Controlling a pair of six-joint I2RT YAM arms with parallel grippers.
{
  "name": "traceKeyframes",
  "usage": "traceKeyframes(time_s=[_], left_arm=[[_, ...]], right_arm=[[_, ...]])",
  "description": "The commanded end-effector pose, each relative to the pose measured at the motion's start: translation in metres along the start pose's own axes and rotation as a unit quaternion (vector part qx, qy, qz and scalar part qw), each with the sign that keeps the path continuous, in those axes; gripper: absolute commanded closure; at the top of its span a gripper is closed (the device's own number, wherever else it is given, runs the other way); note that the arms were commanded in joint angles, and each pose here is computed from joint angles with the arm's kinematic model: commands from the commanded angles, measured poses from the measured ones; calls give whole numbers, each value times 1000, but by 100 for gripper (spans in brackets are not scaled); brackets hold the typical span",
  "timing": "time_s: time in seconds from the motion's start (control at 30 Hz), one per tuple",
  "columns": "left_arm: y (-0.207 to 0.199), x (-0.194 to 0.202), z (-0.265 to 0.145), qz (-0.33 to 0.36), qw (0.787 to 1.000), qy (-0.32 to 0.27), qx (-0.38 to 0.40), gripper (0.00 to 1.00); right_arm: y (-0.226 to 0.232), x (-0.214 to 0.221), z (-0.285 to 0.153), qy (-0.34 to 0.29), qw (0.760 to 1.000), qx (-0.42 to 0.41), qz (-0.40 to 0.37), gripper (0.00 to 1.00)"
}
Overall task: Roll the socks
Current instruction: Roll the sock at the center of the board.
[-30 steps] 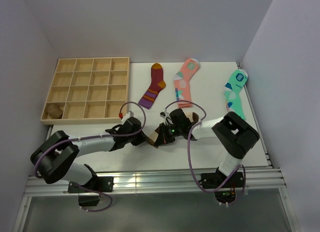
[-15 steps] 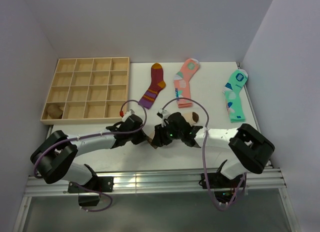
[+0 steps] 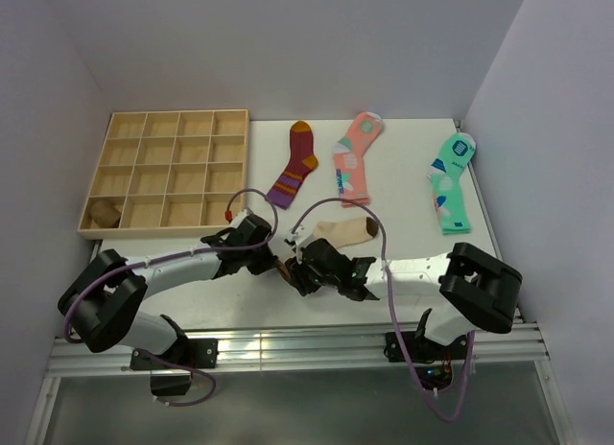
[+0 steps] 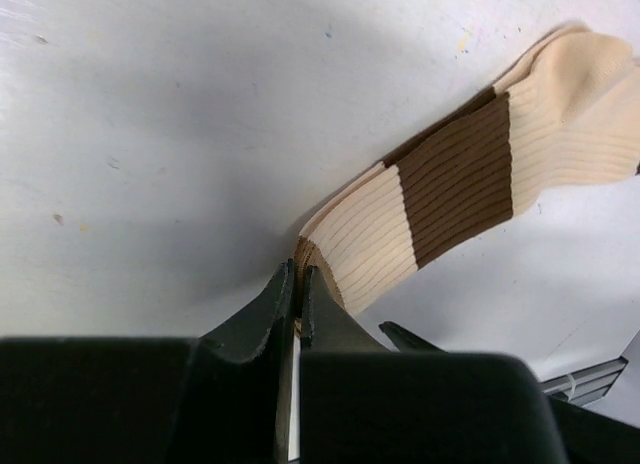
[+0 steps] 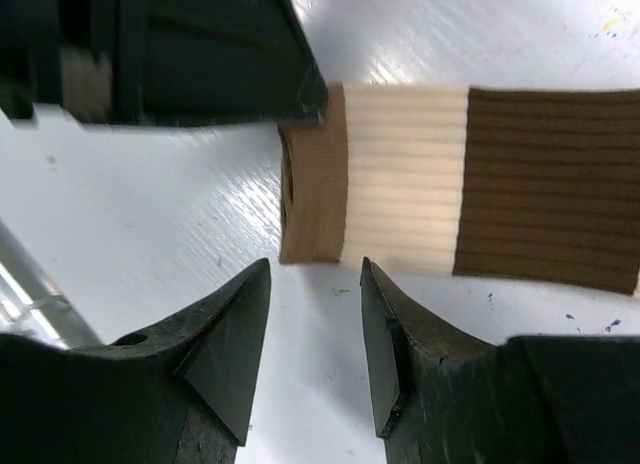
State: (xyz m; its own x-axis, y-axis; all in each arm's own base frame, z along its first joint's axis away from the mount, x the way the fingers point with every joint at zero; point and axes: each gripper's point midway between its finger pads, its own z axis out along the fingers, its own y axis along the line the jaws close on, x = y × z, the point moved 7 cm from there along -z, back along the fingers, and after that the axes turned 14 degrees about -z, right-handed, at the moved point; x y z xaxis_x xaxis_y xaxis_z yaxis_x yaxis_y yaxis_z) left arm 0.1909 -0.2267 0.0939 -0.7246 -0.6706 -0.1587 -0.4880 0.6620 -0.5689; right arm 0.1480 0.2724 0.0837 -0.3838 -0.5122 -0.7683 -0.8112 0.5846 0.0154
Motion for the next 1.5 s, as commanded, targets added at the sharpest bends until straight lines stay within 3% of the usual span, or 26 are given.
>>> traceKeyframes(time_s=[0.0,0.5,1.2,1.33,1.47], left_arm=[[-13,-8,-4,-1,1000,-7,11,100],[-4,-15,-3,-13,1000,3,13,100],[-1,-18,-3,-15,1000,7,12,100],[1,-22,-5,-19,1000,3,12,100],[2,-26,-8,-22,1000,0,13,100]], right_arm=[[0,-15,5,-22,998,44,-37,51],[24,-26,22,-46,994,70,-74,51],[32,-12,45,-8,987,114,-109,54],[29,-5,46,6,987,126,-102,59],[28,-2,46,10,986,131,-101,73]])
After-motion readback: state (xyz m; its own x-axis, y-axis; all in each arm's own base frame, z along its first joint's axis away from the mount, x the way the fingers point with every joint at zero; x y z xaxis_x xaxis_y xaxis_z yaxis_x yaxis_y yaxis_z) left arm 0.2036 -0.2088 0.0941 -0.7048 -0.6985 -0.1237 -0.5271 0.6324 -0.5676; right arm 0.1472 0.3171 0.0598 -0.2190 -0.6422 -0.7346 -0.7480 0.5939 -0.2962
